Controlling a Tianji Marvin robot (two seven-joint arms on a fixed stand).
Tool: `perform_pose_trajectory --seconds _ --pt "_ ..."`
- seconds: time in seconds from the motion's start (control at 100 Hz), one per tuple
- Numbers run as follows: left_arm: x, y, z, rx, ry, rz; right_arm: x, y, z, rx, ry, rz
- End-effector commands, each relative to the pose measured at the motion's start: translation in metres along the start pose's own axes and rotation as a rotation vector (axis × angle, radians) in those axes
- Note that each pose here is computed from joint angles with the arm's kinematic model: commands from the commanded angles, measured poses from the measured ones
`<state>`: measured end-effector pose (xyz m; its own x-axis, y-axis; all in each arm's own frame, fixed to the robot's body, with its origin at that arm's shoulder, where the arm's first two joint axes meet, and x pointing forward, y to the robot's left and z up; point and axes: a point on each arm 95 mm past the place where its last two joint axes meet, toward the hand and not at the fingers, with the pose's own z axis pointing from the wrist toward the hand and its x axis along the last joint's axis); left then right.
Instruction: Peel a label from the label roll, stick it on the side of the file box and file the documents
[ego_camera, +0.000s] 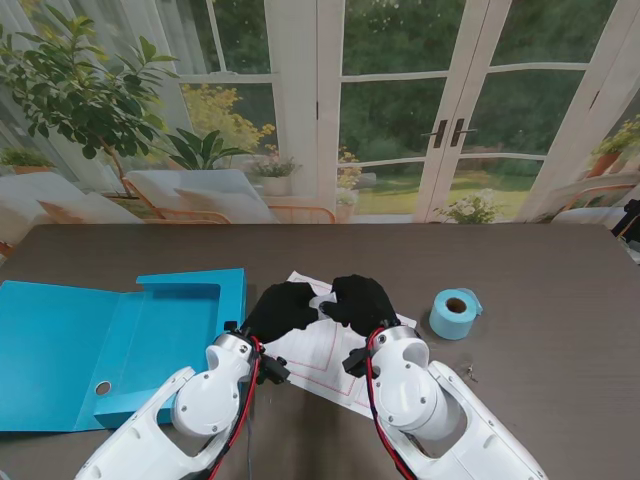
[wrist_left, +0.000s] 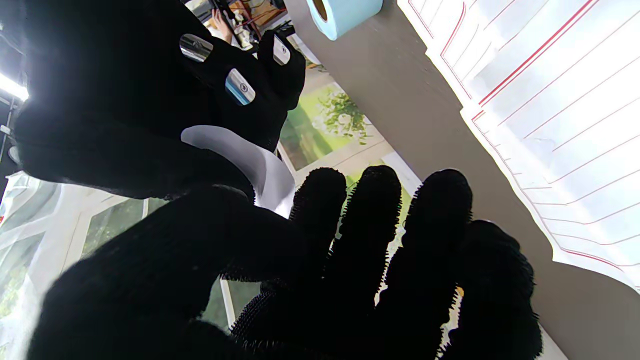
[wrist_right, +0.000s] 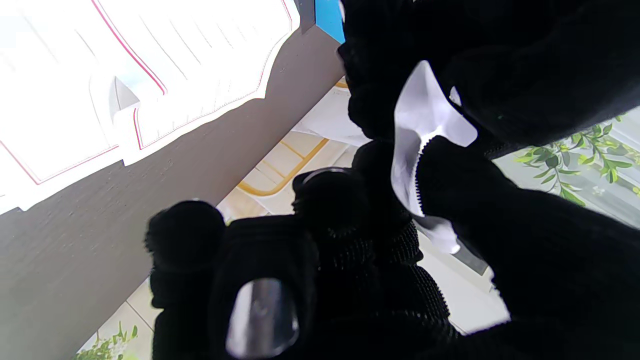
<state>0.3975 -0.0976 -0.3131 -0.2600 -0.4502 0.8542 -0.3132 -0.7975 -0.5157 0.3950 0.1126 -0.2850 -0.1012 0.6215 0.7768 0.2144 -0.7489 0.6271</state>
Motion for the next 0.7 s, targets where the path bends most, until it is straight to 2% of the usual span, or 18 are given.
perform_pose_trajectory --seconds 0.0,0.38,0.69 --pt "0.001 0.003 -0.001 -0.01 -0.005 -0.015 -0.001 -0.002 -0.001 0.02 -0.004 0.009" --pt "0.002 -0.002 -0.006 0.003 -0.029 -0.06 -0.006 0.003 0.002 0.024 -0.023 0.021" --pt "0.005 -0.025 -0.012 0.068 -0.034 -0.041 -0.009 0.007 0.002 0.028 -0.028 0.019"
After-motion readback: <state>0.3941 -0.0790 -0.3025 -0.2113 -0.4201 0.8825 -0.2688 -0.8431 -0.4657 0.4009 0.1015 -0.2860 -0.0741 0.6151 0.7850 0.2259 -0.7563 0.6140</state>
